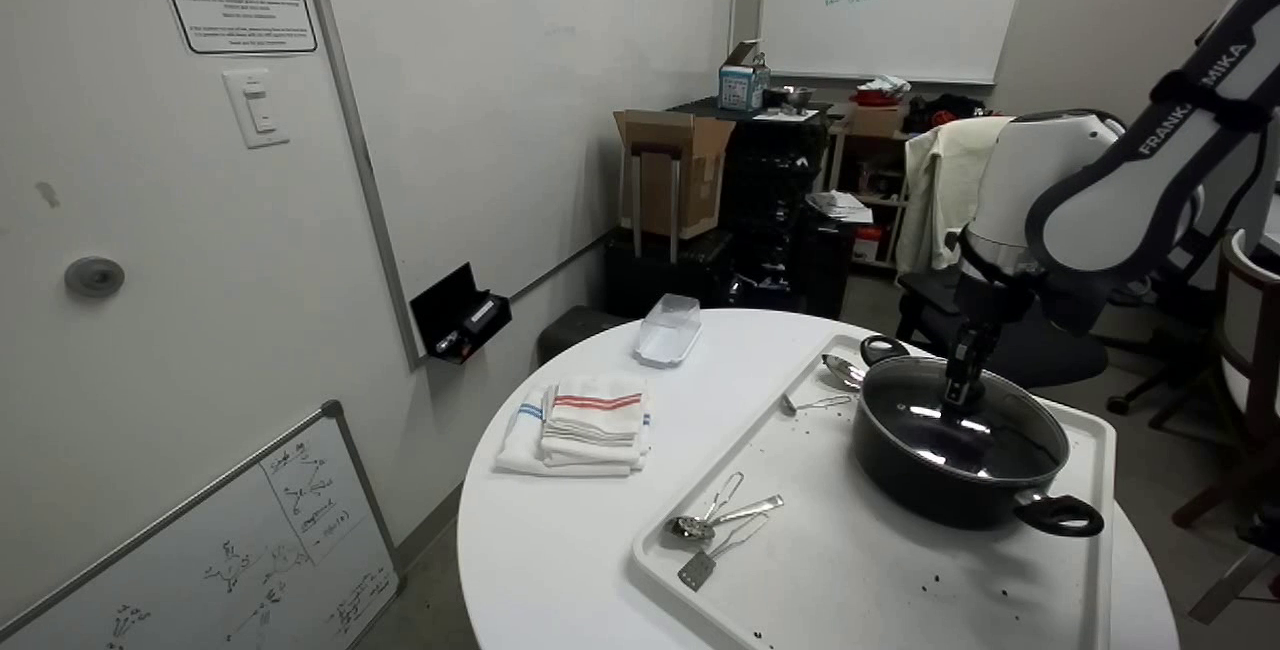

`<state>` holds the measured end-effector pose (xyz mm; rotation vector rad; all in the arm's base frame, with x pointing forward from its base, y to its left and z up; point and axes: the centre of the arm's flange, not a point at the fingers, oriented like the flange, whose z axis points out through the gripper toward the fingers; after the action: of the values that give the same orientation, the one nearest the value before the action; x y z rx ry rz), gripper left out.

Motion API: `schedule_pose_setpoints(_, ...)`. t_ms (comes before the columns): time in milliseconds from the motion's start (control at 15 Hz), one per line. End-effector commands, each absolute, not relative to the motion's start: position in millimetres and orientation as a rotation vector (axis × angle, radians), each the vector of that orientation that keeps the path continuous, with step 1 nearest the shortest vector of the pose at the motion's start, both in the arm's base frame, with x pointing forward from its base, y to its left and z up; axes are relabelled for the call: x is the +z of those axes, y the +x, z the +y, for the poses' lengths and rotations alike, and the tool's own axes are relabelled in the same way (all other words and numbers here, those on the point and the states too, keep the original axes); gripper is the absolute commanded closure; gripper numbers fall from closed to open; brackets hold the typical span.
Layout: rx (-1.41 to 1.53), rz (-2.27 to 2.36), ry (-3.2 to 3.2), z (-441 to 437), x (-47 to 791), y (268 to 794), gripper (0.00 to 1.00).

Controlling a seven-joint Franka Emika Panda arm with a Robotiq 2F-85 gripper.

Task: Remove the lid from the pot

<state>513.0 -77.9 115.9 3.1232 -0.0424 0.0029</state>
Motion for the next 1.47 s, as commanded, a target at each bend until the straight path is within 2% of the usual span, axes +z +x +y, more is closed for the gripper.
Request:
schedule_pose_setpoints(0,0.051,0.025,3.120,-75.6,152.9,499.9,0.75)
schedule_pose_setpoints(600,0.062,0.232,3.105,-31.5,179.7,480.5,0.75)
schedule_pose_setpoints(1400,0.015,0.794,2.962,120.7,155.0,442.9,0.75)
